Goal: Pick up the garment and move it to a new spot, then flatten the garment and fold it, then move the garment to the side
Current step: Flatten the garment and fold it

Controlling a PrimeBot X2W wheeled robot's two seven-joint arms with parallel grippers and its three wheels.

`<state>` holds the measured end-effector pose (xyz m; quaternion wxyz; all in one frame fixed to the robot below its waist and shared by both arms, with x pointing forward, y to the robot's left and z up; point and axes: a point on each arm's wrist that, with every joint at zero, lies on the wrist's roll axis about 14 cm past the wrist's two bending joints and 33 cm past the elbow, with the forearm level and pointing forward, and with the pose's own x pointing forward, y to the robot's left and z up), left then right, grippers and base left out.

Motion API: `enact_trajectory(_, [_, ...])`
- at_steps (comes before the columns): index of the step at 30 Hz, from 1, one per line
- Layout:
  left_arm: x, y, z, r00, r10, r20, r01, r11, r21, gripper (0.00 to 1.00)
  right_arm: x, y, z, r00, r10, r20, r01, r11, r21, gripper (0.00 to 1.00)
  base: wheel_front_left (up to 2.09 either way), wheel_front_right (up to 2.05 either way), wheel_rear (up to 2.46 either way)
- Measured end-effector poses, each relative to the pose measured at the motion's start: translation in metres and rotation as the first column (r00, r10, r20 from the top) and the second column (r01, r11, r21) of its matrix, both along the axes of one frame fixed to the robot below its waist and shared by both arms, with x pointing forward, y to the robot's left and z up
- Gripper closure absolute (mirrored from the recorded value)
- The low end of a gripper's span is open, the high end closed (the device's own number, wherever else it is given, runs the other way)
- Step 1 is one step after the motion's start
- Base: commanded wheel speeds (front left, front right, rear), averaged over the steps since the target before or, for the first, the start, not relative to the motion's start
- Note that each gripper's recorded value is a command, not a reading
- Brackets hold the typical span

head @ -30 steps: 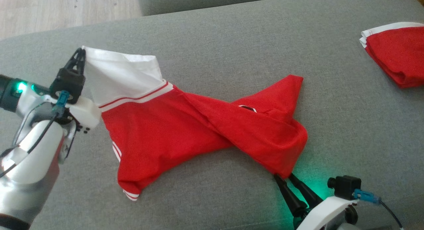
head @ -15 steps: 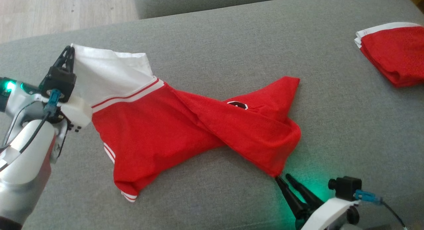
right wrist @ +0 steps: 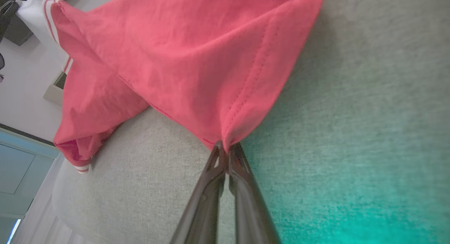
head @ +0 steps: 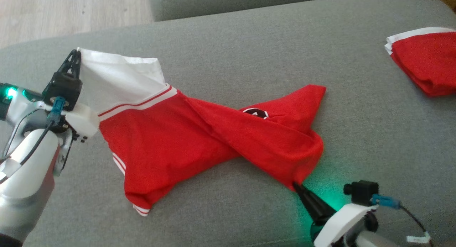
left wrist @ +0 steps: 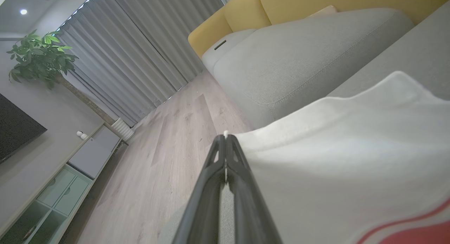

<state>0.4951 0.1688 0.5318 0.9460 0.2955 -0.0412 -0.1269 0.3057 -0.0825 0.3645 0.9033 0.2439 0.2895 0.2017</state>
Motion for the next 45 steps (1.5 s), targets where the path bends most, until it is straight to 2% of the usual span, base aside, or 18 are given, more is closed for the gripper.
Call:
enact_trajectory(3, [-0.001,-0.004,0.009,1.0,-0.013,0.024,0.013,1.0,-0.014,1.0,0.009,-0.015,0.015,0.998,-0.033,0.054,0.033,0.999,-0.004,1.0,0.0,0.0,0.0])
enact_trajectory(7, [-0.007,-0.022,0.036,0.992,-0.074,0.1,0.078,0.996,-0.038,1.0,0.033,-0.046,0.064,0.971,-0.066,0.228,0.072,0.997,-0.017,1.0,0.0,0.0,0.0])
enact_trajectory(10, [-0.012,-0.038,0.067,0.976,-0.128,0.177,0.141,0.988,-0.066,1.0,0.049,-0.074,0.11,0.924,-0.059,0.378,0.09,0.994,-0.065,1.0,0.0,0.0,0.0])
enact_trajectory(15, [-0.012,-0.054,0.116,0.94,-0.199,0.276,0.234,0.967,-0.1,1.0,0.092,-0.127,0.208,0.816,-0.047,0.576,0.169,0.972,-0.16,1.0,0.0,0.0,0.0])
enact_trajectory(17, [-0.005,-0.058,0.138,0.929,-0.219,0.299,0.266,0.955,-0.128,1.0,0.113,-0.136,0.242,0.787,-0.029,0.617,0.185,0.964,-0.19,1.0,0.0,0.0,0.0])
enact_trajectory(20, [0.011,-0.065,0.177,0.904,-0.258,0.342,0.326,0.932,-0.157,1.0,0.145,-0.135,0.282,0.766,-0.012,0.643,0.182,0.963,-0.199,1.0,0.0,0.0,0.0])
enact_trajectory(21, [0.011,-0.065,0.177,0.904,-0.258,0.342,0.326,0.932,-0.157,1.0,0.145,-0.135,0.282,0.766,-0.012,0.643,0.182,0.963,-0.199,1.0,0.0,0.0,0.0])
enact_trajectory(26, [0.053,-0.073,0.231,0.864,-0.295,0.408,0.367,0.924,-0.11,1.0,0.214,-0.145,0.323,0.736,-0.02,0.677,0.239,0.943,-0.232,1.0,0.0,0.0,0.0])
enact_trajectory(32, [0.115,-0.077,0.252,0.84,-0.262,0.476,0.326,0.944,-0.057,1.0,0.295,-0.146,0.326,0.698,-0.073,0.713,0.326,0.918,-0.225,1.0,0.0,0.0,0.0])
enact_trajectory(35, [0.138,-0.074,0.261,0.819,-0.219,0.531,0.282,0.959,-0.04,1.0,0.324,-0.146,0.322,0.65,-0.092,0.755,0.366,0.908,-0.204,1.0,0.0,0.0,0.0])
enact_trajectory(37, [0.144,-0.074,0.265,0.803,-0.202,0.56,0.268,0.963,-0.038,1.0,0.337,-0.144,0.321,0.615,-0.086,0.784,0.382,0.902,-0.2,1.0,0.0,0.0,0.0])
enact_trajectory(39, [0.138,-0.081,0.273,0.767,-0.211,0.606,0.303,0.952,-0.052,1.0,0.348,-0.14,0.313,0.601,-0.07,0.796,0.384,0.899,-0.211,1.0,0.0,0.0,0.0])
enact_trajectory(42, [0.129,-0.081,0.268,0.747,-0.218,0.628,0.338,0.938,-0.076,1.0,0.358,-0.124,0.284,0.638,-0.019,0.77,0.345,0.901,-0.263,1.0,0.0,0.0,0.0])
enact_trajectory(45, [0.129,-0.067,0.232,0.794,-0.193,0.576,0.327,0.935,-0.136,1.0,0.36,-0.108,0.245,0.693,0.034,0.721,0.288,0.903,-0.32,1.0,0.0,0.0,0.0])
